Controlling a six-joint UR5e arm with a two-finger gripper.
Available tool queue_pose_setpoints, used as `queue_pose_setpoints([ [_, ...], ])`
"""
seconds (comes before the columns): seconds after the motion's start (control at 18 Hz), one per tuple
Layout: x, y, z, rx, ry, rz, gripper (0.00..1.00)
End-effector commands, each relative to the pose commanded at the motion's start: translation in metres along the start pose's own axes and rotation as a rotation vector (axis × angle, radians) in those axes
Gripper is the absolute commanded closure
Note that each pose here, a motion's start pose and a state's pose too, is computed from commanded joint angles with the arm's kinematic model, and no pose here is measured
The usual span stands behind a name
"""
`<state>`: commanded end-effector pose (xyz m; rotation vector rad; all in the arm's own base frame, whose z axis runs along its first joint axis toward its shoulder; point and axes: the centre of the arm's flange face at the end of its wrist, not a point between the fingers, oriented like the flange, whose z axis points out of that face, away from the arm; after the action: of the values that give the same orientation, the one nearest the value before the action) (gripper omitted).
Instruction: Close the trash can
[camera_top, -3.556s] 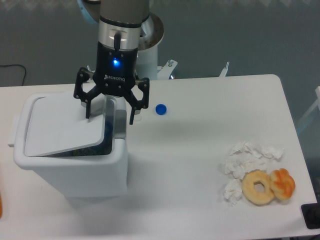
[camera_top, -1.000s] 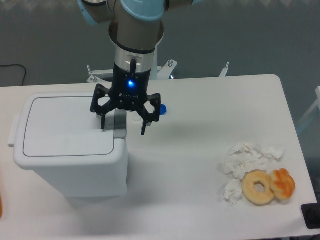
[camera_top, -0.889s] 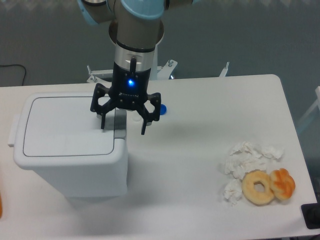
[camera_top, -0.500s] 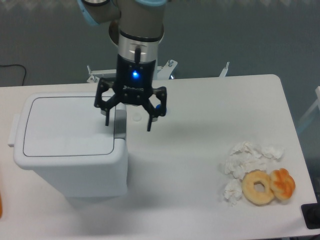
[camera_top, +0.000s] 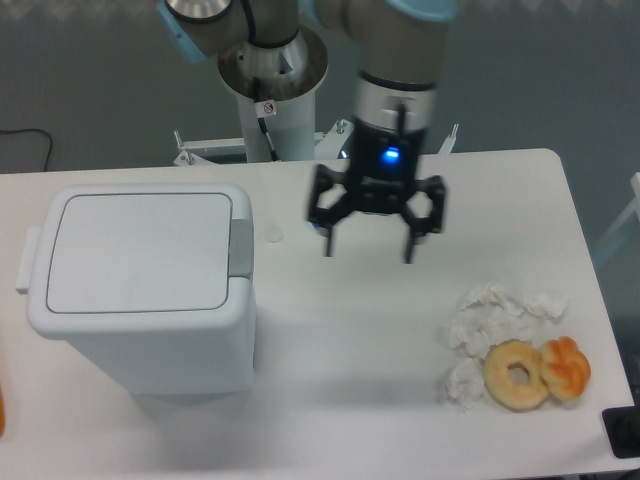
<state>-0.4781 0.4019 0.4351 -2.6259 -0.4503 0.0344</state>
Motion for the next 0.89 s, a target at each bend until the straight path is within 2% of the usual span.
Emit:
queue_pose_setpoints([
  [0.11, -0.021, 0.010, 0.020, -0.039, -0.008, 0.059, 0.00],
  [0.22, -0.039, 0.015, 0.031, -0.110, -0.053, 0.123, 0.00],
  [0.33, -0.054, 0.020, 0.044, -0.176, -0.077, 0.145, 0.00],
  [0.44, -0.077, 0.028, 0.057, -0.203, -0.070, 0.182, 0.00],
  [0.56, -0.092, 0.033, 0.063, -0.233, -0.061, 0.279, 0.00],
  [0.61, -0.111, 0.040, 0.066, -0.290, -0.068, 0.337, 0.00],
  [0.72, -0.133, 0.044, 0.071, -0.347, -0.065, 0.387, 0.00],
  [0.89, -0.153, 0.045, 0.083, -0.371, -0.064, 0.445, 0.00],
])
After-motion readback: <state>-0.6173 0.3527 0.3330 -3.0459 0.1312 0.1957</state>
